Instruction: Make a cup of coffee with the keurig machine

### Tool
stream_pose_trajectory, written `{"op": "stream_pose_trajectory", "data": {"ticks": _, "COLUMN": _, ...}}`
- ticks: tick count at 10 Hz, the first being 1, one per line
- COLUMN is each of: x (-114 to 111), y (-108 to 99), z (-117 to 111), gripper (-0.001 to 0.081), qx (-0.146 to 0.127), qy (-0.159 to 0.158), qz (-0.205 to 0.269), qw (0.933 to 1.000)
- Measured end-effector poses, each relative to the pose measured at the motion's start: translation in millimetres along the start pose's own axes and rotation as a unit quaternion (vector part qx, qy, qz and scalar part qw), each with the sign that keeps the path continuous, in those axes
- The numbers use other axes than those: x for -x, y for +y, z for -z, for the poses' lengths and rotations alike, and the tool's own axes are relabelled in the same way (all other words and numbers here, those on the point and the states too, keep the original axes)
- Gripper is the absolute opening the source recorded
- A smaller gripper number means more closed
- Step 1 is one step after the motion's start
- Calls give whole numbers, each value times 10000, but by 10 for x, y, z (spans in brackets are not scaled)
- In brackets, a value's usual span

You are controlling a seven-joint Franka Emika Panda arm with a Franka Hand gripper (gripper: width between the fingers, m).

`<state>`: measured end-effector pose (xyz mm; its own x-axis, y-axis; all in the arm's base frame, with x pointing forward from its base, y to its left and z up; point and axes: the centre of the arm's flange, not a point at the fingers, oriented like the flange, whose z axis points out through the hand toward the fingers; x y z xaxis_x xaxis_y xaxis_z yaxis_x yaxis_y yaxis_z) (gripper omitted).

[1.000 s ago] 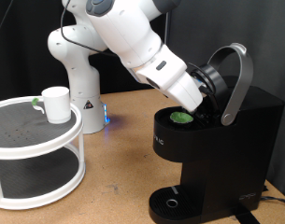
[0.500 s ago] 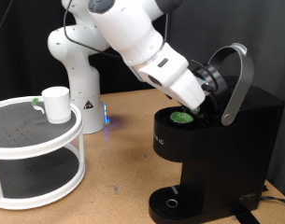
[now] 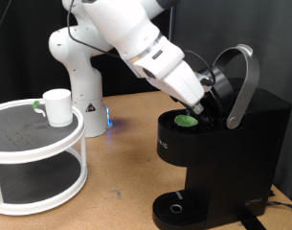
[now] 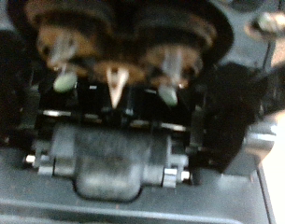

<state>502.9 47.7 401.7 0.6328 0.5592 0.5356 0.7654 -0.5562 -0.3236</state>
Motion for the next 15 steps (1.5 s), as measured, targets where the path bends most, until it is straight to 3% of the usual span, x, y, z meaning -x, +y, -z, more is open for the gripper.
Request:
{"op": "stream_pose_trajectory", "data": {"ticks": 8, "x": 122, "y": 98, "z": 155, "gripper": 803, "qx": -149, "qy": 26, "qz": -79, "qw": 9999}}
{"op": "stream_pose_trajectory", "data": {"ticks": 10, "x": 138, "y": 74, "z": 360, "gripper": 803, "qx": -225, "qy": 218, "qz": -18, "qw": 9995}}
{"op": "stream_pose_trajectory", "data": {"ticks": 15, "x": -7, "y": -46, "z": 938, "gripper": 803, "qx": -94, "qy": 819, "qz": -82, "qw": 9966}}
